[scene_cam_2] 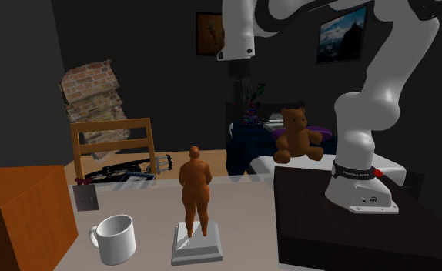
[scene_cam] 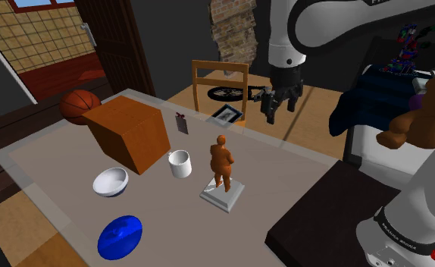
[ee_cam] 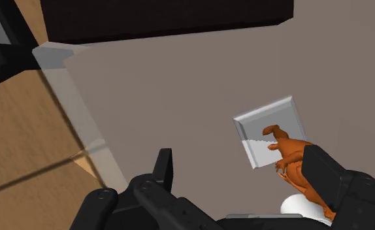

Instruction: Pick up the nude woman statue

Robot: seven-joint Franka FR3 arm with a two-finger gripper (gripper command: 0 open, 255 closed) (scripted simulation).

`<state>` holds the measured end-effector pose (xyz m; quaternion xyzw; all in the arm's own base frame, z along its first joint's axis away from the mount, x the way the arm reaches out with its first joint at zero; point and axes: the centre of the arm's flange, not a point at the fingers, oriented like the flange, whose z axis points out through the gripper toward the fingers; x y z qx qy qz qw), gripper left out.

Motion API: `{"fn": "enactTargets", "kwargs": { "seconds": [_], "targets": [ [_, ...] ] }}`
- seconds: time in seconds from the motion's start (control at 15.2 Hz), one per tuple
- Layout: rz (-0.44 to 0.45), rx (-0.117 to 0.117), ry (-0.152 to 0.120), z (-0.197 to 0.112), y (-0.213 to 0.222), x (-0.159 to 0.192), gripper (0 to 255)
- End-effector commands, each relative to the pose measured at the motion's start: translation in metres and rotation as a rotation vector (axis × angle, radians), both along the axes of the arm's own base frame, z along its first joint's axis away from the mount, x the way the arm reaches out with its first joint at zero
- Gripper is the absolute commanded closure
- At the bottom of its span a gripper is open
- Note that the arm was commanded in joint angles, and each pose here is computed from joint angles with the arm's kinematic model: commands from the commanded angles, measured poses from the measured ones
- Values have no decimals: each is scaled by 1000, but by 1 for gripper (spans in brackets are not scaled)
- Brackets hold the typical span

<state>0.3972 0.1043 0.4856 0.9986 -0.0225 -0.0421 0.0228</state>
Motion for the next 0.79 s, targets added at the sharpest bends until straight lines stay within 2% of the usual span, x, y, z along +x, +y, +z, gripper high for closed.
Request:
{"fn": "enactTargets", "kwargs": {
  "seconds": [0.0,0.73],
  "targets": [
    [-13,5,-10,-9,19,15,0],
    [-75,23,-61,-56,115,101,0]
  ]
}}
